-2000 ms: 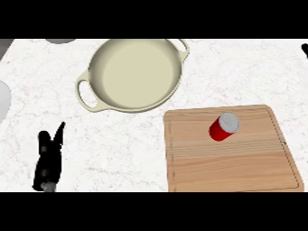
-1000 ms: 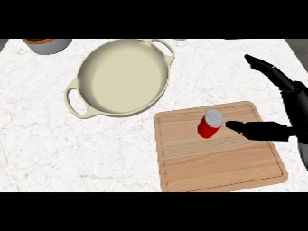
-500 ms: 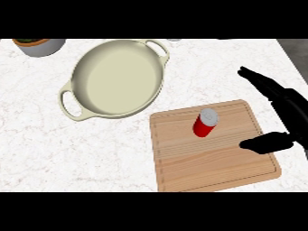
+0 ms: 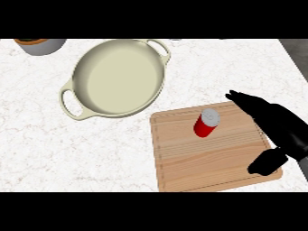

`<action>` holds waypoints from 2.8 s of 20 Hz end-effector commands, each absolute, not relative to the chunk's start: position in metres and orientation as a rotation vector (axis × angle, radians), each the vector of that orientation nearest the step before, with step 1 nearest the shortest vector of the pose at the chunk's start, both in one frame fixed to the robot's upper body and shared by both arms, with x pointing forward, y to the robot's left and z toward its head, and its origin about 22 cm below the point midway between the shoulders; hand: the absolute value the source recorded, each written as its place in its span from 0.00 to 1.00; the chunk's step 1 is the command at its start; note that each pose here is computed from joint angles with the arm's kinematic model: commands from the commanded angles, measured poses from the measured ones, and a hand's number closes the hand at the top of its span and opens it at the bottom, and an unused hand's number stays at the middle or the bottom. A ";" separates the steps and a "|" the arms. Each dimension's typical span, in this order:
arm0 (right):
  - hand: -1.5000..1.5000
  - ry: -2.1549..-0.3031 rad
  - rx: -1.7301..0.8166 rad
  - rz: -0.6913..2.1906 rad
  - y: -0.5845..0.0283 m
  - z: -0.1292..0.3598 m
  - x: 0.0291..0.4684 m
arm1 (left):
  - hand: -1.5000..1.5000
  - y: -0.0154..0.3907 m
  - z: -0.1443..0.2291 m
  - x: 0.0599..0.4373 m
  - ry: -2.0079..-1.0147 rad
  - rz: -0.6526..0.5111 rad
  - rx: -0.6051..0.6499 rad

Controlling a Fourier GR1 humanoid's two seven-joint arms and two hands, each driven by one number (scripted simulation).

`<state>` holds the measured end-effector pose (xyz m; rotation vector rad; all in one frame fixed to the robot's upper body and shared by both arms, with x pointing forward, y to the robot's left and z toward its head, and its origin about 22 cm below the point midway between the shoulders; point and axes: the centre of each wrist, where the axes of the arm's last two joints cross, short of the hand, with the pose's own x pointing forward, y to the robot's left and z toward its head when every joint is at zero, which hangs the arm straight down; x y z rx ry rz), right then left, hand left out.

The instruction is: Pick the can from the cutting board and place it in the pot

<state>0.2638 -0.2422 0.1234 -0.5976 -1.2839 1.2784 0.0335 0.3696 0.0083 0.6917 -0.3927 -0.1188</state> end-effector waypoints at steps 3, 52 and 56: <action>0.00 -1.156 -0.645 1.313 -0.231 0.127 0.264 | 0.50 0.343 0.049 0.120 -0.953 -0.049 0.639; 0.00 -0.916 -0.649 1.279 -0.157 0.079 0.287 | 0.50 0.349 0.042 0.130 -1.001 -0.042 0.601; 1.00 -0.995 -0.651 1.293 -0.150 0.083 0.287 | 0.50 0.349 0.047 0.134 -1.008 -0.039 0.589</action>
